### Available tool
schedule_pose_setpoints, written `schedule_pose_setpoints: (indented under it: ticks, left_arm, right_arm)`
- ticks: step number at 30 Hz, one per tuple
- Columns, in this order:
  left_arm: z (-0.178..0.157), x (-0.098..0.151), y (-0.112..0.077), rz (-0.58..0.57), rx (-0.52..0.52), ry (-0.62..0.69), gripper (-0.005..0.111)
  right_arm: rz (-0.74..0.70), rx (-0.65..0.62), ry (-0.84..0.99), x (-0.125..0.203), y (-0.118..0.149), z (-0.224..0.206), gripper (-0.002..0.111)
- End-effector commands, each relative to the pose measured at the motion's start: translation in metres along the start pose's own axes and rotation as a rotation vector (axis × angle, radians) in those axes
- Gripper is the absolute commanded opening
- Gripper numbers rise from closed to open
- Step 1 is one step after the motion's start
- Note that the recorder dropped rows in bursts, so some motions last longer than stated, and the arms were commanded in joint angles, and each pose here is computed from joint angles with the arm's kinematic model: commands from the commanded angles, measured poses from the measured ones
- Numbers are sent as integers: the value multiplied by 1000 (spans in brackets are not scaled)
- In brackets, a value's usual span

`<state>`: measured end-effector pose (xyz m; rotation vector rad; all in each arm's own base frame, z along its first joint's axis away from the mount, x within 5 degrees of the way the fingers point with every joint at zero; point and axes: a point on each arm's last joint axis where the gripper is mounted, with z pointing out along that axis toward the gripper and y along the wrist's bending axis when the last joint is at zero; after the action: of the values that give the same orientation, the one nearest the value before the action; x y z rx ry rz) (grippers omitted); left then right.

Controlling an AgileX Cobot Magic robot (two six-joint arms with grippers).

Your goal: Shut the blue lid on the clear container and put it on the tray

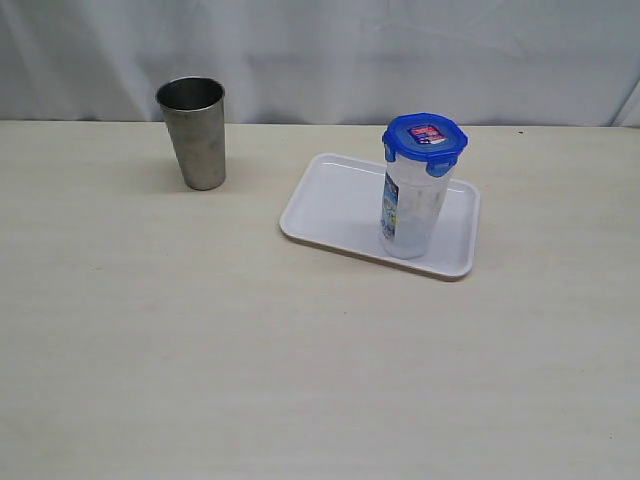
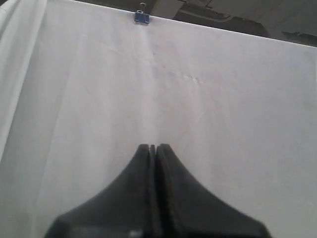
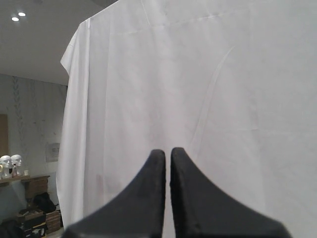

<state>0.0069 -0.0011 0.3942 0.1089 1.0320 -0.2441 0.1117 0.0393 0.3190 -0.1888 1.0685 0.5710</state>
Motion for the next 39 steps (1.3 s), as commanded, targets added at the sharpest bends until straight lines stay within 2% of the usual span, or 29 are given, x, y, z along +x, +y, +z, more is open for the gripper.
schedule_pose_setpoints:
  ticks: [1,3,9,14,17,24,39]
  left_arm:
    - [-2,13,1,27,-64,49,0]
    - [-6,18,0,77,-89,57,0]
    - [-25,38,-1,113,-149,62,0]
    - [-26,53,-1,110,-142,147,0]
    - [-27,63,0,158,-140,221,0]
    - [-30,87,7,65,-203,292,0]
    - [-49,169,16,94,-216,541,0]
  right_arm:
    - [0,3,-6,0,0,-1,4]
    - [0,3,-6,0,0,-1,4]
    - [0,3,-6,0,0,-1,4]
    - [2,5,-7,-1,0,-1,4]
    - [3,5,-10,-1,0,-1,4]
    - [2,4,-11,-1,0,-1,4]
    - [2,4,-11,-1,0,-1,4]
